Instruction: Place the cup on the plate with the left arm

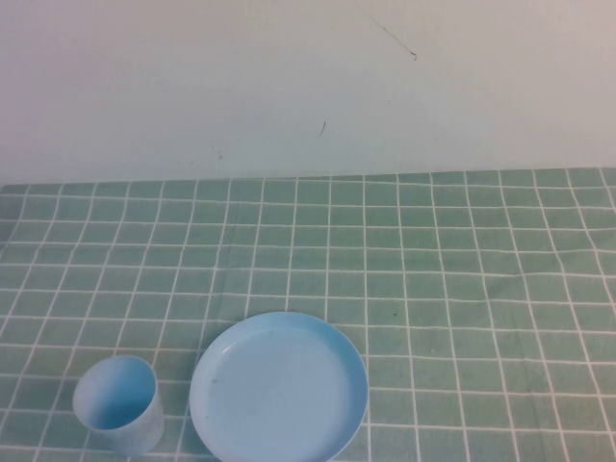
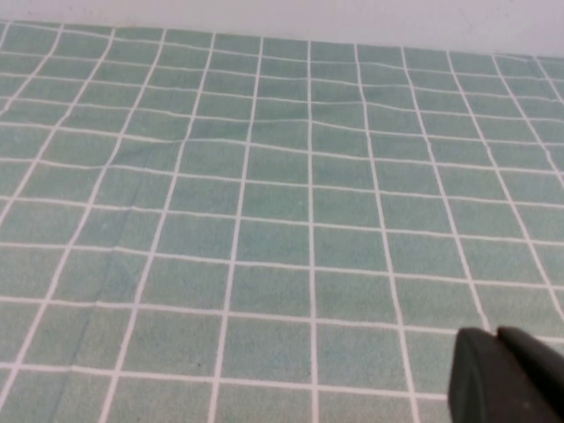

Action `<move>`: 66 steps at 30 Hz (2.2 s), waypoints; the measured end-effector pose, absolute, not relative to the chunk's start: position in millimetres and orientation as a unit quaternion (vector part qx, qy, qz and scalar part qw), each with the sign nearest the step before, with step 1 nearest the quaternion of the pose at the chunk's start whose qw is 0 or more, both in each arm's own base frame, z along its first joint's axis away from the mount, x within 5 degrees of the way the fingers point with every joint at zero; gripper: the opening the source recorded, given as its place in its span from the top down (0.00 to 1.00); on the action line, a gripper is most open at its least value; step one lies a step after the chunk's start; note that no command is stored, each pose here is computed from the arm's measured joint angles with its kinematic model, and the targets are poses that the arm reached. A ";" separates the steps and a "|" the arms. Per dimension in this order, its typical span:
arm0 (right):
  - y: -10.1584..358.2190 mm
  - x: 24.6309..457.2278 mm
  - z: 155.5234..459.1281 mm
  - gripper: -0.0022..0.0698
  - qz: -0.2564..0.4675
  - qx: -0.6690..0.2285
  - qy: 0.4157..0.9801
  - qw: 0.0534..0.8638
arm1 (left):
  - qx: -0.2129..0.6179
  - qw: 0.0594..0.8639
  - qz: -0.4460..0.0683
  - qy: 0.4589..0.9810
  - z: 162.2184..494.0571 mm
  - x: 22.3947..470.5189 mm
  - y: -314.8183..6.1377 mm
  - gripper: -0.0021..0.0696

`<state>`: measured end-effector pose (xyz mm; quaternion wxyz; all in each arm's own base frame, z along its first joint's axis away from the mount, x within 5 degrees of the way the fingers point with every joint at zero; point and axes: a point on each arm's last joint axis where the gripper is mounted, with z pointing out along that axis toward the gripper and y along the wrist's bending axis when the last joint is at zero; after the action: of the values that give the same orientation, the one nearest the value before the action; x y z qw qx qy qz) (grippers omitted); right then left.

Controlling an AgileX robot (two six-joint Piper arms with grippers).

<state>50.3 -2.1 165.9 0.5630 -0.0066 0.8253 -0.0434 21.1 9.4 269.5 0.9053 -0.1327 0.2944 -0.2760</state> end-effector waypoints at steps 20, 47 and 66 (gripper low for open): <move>-2.2 50.3 165.9 0.97 -0.044 -0.007 0.825 0.563 | -0.069 0.936 -0.217 0.270 482.6 -70.0 9.2 0.97; -2.2 50.4 166.0 0.97 -0.044 -0.007 0.825 0.564 | -0.044 0.340 -0.081 0.936 429.5 136.0 -22.7 0.97; -2.2 50.4 166.0 0.97 -0.044 -0.007 0.825 0.564 | -0.044 0.169 -0.041 0.984 359.5 236.5 -36.8 0.81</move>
<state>50.4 -2.2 166.0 0.5638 -0.0067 0.8247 -0.0437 236.5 -36.8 359.5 0.1694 -0.0435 0.9837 -0.0410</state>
